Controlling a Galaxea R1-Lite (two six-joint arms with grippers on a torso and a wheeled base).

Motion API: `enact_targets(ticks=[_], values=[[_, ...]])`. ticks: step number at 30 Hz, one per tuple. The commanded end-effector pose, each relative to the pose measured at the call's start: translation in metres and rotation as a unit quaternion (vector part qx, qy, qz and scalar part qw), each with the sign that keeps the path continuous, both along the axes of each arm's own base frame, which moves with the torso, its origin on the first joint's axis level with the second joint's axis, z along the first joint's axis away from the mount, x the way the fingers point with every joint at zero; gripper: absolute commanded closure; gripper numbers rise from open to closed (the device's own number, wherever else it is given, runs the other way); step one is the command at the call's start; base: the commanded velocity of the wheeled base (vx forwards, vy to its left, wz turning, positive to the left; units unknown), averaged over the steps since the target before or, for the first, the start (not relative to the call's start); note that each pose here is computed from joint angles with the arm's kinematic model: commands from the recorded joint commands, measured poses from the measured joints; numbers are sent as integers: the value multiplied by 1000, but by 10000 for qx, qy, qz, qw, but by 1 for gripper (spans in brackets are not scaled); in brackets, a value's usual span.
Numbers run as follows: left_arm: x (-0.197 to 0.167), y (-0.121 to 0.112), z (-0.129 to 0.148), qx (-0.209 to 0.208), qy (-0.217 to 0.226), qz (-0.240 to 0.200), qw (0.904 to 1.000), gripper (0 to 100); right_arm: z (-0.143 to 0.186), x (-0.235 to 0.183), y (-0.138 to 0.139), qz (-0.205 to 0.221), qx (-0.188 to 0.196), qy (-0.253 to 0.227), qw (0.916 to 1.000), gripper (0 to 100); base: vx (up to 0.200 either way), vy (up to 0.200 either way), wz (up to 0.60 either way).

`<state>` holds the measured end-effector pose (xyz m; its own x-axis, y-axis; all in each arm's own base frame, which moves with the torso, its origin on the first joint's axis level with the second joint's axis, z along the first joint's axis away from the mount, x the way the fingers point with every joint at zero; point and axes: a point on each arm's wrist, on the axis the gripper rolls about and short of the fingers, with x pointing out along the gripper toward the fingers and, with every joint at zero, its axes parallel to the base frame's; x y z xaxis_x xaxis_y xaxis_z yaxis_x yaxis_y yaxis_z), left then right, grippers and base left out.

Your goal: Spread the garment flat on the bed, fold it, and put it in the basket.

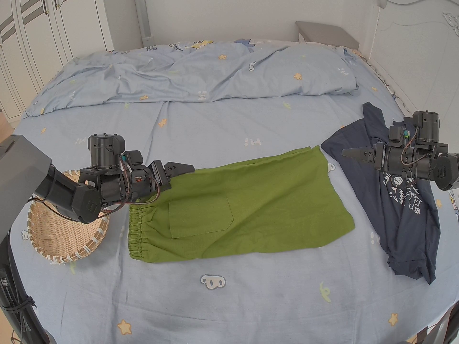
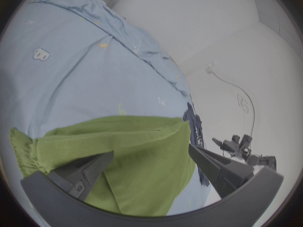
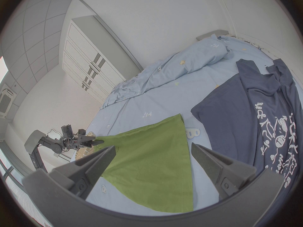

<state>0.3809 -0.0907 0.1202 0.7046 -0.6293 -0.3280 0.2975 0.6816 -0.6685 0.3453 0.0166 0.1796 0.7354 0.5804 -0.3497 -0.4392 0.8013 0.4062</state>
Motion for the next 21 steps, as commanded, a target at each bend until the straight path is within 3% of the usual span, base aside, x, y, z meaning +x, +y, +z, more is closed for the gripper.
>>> enact_targets(ticks=[1,2,10,16,18,21], values=[[14,2,-27,-117,146,390,9991,0,0,0,0,6,0,-12,10000,0,0,0,0],[19,3,-27,-270,11,550,9981,0,1,0,0,9,-6,-16,10000,0,0,0,0],[12,8,-19,-331,-13,621,9975,0,0,0,-1,11,-9,-5,10000,0,0,0,0],[-16,10,1,-346,-63,509,9981,0,0,0,-1,13,-14,-10,10000,0,0,0,0],[-41,16,21,-419,-188,412,9981,0,-2,-1,1,39,-20,9,10000,0,0,0,0],[-69,29,16,-431,9,359,9984,0,-2,-1,2,55,-20,9,10000,0,0,0,0]])
